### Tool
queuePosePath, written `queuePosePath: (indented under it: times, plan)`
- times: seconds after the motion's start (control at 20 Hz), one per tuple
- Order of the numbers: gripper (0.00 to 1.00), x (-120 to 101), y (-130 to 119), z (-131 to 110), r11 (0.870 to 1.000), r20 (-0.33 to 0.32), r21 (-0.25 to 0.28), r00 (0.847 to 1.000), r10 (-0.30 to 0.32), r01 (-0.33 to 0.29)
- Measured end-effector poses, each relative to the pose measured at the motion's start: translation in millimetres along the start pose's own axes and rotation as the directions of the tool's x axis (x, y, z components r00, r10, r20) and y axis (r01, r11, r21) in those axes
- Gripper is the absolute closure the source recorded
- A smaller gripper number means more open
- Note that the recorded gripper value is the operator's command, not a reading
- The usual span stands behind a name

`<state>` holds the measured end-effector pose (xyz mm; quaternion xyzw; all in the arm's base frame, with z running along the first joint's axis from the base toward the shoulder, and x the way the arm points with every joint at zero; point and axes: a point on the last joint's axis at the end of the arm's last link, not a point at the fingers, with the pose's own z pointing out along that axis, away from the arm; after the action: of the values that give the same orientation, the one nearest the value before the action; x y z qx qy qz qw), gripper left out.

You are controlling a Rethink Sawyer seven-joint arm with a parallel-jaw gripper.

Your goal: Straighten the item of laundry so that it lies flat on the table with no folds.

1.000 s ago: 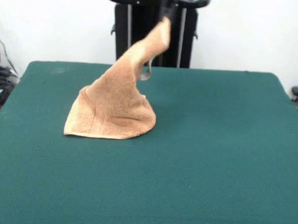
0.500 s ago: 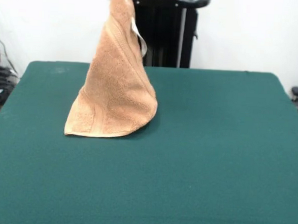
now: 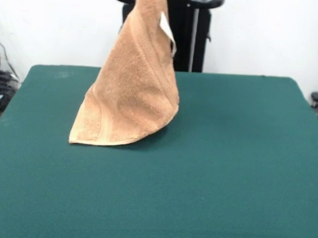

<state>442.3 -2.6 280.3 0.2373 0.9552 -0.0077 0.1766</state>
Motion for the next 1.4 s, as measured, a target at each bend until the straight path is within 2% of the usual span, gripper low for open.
queuePosePath:
  times: [0.15,0.3,0.35,0.5,0.6,0.7,0.75,0.85,0.9,1.05,1.25,1.35,1.4]
  plan:
    - [1.00,3,6,-9,1.000,-0.030,-0.010,0.999,-0.026,0.026]
    - [1.00,2,7,-17,0.997,-0.061,-0.015,0.995,-0.080,0.079]
    - [1.00,-1,3,-20,0.994,-0.074,-0.016,0.991,-0.111,0.110]
    - [1.00,-11,-11,-21,0.988,-0.093,-0.016,0.984,-0.154,0.153]
    - [1.00,-27,-35,-19,0.977,-0.105,-0.017,0.971,-0.214,0.213]
    - [1.00,-31,-42,-19,0.973,-0.106,-0.017,0.967,-0.231,0.231]
    - [1.00,-41,-59,-19,0.963,-0.105,-0.019,0.957,-0.271,0.271]
    - [1.00,-46,-68,-19,0.956,-0.103,-0.020,0.950,-0.294,0.293]
    - [1.00,-53,-79,-20,0.944,-0.098,-0.021,0.939,-0.330,0.329]
    - [1.00,-59,-90,-21,0.926,-0.092,-0.017,0.921,-0.378,0.378]
    - [1.00,-66,-91,-25,0.897,-0.088,-0.010,0.894,-0.440,0.441]
    - [1.00,-67,-79,-34,0.869,-0.099,-0.013,0.864,-0.494,0.495]
    - [1.00,-67,-76,-36,0.863,-0.102,-0.014,0.858,-0.504,0.506]
